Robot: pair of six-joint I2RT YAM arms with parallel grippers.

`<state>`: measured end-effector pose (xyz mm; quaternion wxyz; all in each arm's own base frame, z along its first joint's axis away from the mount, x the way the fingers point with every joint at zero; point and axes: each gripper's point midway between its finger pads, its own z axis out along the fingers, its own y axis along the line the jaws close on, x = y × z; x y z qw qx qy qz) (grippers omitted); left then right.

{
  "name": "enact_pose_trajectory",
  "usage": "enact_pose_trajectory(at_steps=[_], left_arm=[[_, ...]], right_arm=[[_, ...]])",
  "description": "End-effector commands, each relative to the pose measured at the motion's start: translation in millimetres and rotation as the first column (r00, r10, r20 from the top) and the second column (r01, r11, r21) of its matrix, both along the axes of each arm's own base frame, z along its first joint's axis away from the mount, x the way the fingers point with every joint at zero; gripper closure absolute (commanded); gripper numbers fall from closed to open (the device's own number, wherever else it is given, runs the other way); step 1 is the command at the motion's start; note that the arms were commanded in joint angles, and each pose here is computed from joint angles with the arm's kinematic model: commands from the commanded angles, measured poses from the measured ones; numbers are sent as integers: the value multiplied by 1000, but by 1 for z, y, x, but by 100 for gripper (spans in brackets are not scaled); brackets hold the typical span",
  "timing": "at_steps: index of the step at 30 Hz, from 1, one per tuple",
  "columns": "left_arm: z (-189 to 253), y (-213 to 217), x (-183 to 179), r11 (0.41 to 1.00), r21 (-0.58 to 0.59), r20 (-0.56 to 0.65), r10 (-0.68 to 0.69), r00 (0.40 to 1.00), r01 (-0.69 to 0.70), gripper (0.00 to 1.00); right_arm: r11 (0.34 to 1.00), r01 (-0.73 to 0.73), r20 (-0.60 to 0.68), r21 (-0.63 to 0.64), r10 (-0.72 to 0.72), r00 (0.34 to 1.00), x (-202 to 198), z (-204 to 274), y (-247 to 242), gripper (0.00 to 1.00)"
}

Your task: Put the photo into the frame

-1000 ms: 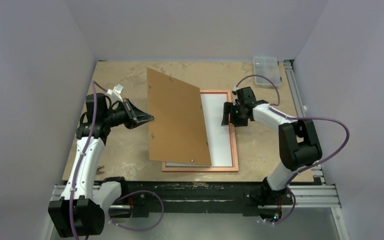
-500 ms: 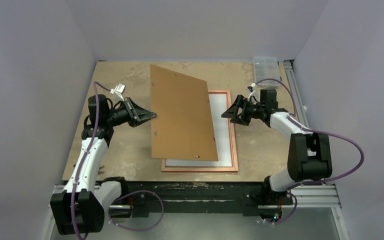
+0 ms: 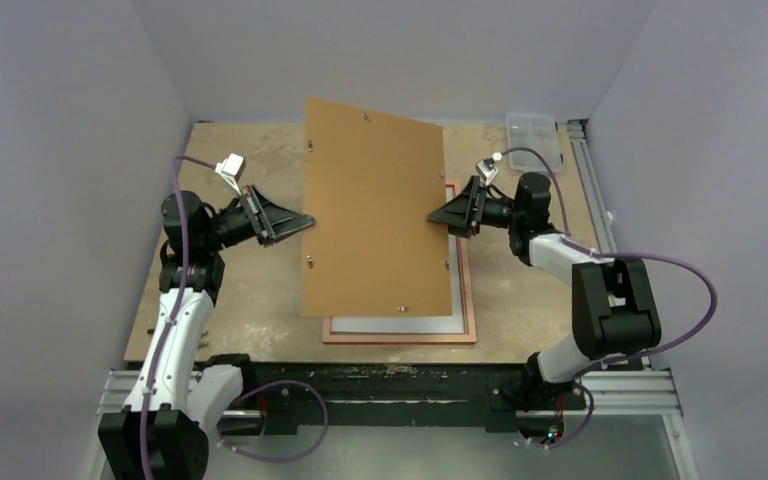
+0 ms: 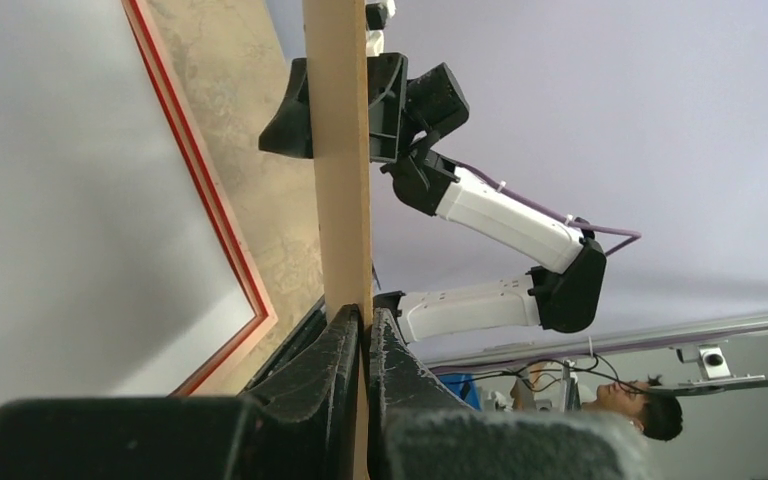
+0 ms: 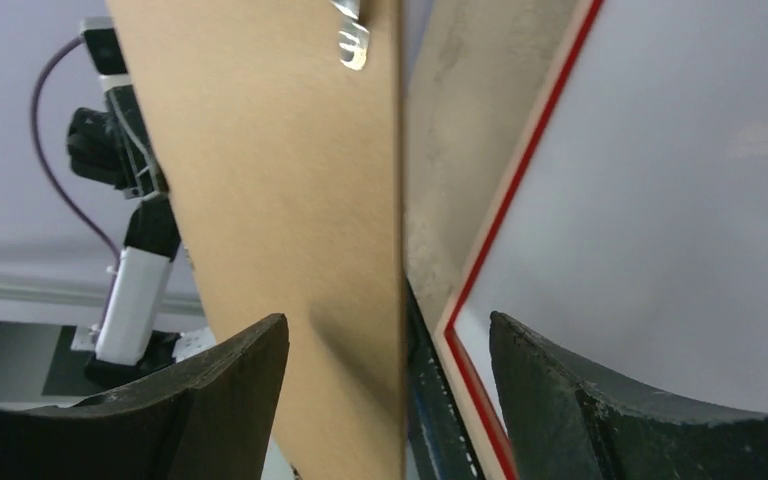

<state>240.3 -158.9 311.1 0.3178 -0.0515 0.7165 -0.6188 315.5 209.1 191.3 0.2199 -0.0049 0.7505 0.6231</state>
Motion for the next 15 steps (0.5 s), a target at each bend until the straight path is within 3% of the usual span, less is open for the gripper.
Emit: enact_pose_trajectory(at_steps=[1, 4, 8, 11, 15], left_arm=[[20, -3, -7, 999, -10, 87, -36, 996, 37, 100], [14, -3, -4, 1000, -6, 76, -30, 997, 31, 100], [4, -2, 0, 1000, 13, 56, -23, 998, 23, 100], [-6, 0, 4, 999, 35, 36, -12, 999, 11, 100], [-16, 1, 6, 999, 52, 10, -8, 1000, 7, 92]], right_arm=[[984, -90, 98, 155, 75, 992, -13, 54, 10, 29], [965, -113, 135, 236, 83, 987, -21, 80, 9, 36], [924, -165, 170, 346, 112, 979, -33, 106, 6, 56], [920, -177, 170, 349, 124, 978, -34, 108, 6, 71], [921, -184, 166, 345, 133, 977, -33, 109, 7, 91]])
